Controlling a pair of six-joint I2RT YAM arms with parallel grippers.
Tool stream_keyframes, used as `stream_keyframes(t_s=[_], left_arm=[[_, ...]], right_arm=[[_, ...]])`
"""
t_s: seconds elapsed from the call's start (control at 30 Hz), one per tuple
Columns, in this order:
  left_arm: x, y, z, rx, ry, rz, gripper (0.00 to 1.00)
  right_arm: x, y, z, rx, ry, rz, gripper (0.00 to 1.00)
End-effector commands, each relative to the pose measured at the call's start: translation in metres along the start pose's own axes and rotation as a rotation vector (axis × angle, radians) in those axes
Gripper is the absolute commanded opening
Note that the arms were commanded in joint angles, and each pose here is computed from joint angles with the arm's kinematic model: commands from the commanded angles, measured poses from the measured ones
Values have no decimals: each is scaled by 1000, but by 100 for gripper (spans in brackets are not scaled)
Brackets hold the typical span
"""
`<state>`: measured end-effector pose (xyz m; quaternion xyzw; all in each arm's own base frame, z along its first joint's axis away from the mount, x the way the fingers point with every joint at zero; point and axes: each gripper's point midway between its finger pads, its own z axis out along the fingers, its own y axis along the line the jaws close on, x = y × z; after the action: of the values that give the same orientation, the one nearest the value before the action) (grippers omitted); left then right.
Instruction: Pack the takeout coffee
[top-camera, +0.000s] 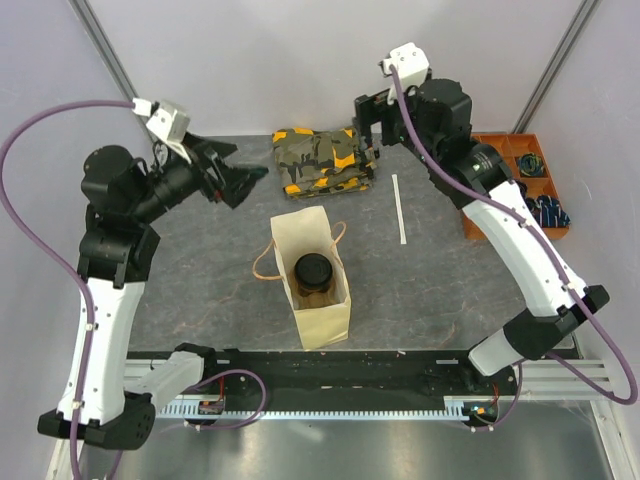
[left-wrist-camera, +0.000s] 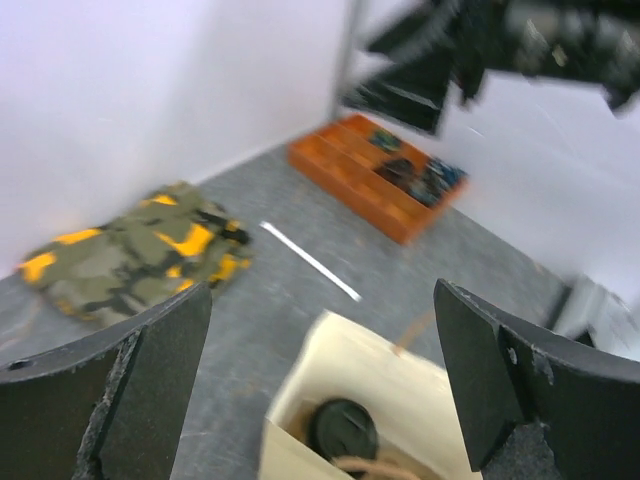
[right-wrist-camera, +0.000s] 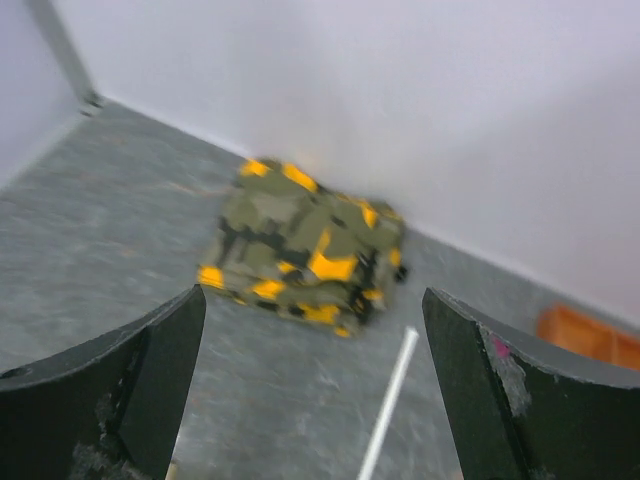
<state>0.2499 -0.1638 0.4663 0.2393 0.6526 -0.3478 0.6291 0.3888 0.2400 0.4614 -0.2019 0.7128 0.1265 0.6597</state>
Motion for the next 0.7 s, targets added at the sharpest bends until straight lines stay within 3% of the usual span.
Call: stream_keyframes(t_s=[0.0,0.17,0.27,0.37,0.57,0.67], left_arm=[[-9,59,3,-316,-8,-75,100],[-4,109,-10,-582,-21,-98,100],[4,120,-9,-625,9,-107,100],[16,126,-12,-641,47,-99,100],[41,148,-26,-707,129,46,100],[50,154,-30,-729,158,88,100]], right_arm=[[87,-56,1,164,261,48,98],[187,-115,7,252,550,97,94],[257,-138,27,255,735,149,76],[295,-147,43,229,852,135,61],[348,-143,70,159,977,157,46],[371,-141,79,140,1035,166,45]])
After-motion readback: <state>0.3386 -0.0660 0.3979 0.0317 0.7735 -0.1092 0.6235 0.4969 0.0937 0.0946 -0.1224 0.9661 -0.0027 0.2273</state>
